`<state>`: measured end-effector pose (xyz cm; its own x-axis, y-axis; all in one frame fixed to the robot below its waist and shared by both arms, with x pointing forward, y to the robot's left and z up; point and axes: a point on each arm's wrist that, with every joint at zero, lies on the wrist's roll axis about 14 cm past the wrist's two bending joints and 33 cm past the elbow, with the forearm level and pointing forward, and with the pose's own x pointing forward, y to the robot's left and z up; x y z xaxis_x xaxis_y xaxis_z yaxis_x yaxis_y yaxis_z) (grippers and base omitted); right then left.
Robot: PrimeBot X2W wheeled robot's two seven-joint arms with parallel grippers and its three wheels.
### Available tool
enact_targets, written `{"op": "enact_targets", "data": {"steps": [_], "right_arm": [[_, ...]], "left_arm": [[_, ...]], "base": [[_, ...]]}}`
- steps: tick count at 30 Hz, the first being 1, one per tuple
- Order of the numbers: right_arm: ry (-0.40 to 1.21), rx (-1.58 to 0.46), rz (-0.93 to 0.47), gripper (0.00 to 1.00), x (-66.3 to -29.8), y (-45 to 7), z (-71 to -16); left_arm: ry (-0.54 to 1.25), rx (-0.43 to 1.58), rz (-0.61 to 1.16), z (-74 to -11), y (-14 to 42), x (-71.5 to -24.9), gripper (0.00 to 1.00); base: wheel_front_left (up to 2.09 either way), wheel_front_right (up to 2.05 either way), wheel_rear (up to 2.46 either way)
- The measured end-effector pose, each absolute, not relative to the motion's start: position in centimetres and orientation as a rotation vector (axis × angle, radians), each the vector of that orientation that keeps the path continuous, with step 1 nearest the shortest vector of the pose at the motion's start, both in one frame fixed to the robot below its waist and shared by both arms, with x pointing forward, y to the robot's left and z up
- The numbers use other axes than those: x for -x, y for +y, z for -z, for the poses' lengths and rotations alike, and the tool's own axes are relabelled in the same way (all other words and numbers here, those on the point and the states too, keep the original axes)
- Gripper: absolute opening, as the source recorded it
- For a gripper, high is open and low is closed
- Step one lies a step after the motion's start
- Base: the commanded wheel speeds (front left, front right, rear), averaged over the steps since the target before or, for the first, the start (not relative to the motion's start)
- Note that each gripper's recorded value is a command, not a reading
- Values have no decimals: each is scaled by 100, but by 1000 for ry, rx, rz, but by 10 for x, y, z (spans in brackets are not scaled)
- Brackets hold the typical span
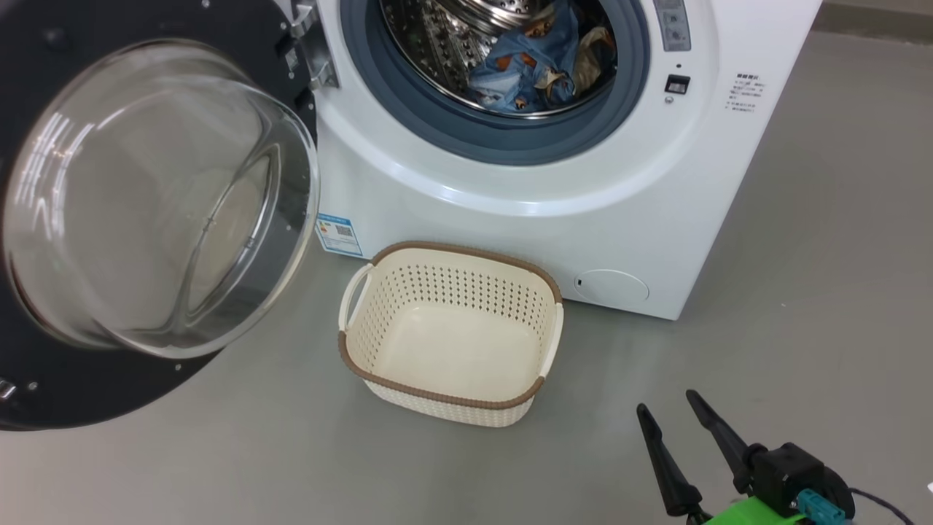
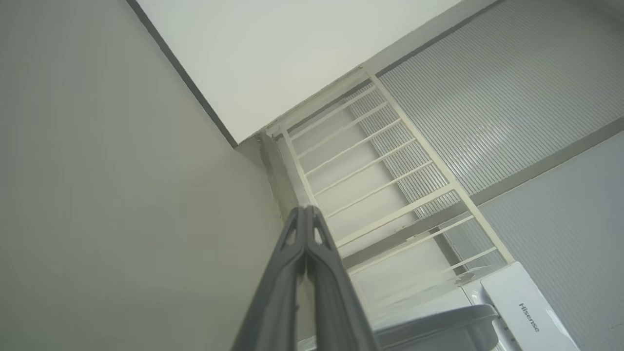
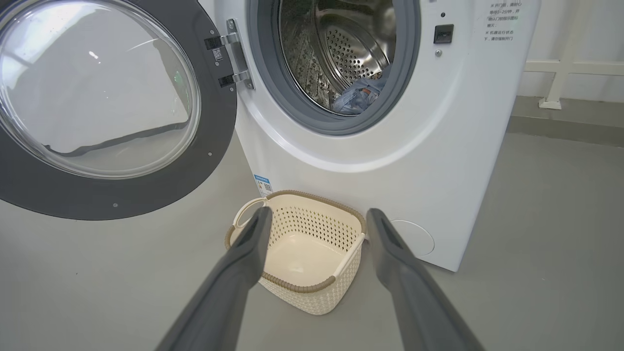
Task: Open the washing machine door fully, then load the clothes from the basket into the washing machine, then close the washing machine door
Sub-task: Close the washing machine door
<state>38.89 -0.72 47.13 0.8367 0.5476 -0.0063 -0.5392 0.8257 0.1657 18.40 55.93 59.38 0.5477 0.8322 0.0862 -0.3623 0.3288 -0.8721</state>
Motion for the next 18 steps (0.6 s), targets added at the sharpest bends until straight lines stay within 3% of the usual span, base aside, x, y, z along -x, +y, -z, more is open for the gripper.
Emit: {"op": "enact_targets", "data": {"steps": [8, 18], "right_arm": [[66, -139, -564, 100, -396, -16, -464], [75, -113, -554, 100, -399, -26, -463]], "left_arm": [[-524, 1227, -714, -570, 550, -213, 0], [-445, 1352, -669, -546, 540, -234, 0]], "base": [[0, 0, 0], [0, 0, 0]]}}
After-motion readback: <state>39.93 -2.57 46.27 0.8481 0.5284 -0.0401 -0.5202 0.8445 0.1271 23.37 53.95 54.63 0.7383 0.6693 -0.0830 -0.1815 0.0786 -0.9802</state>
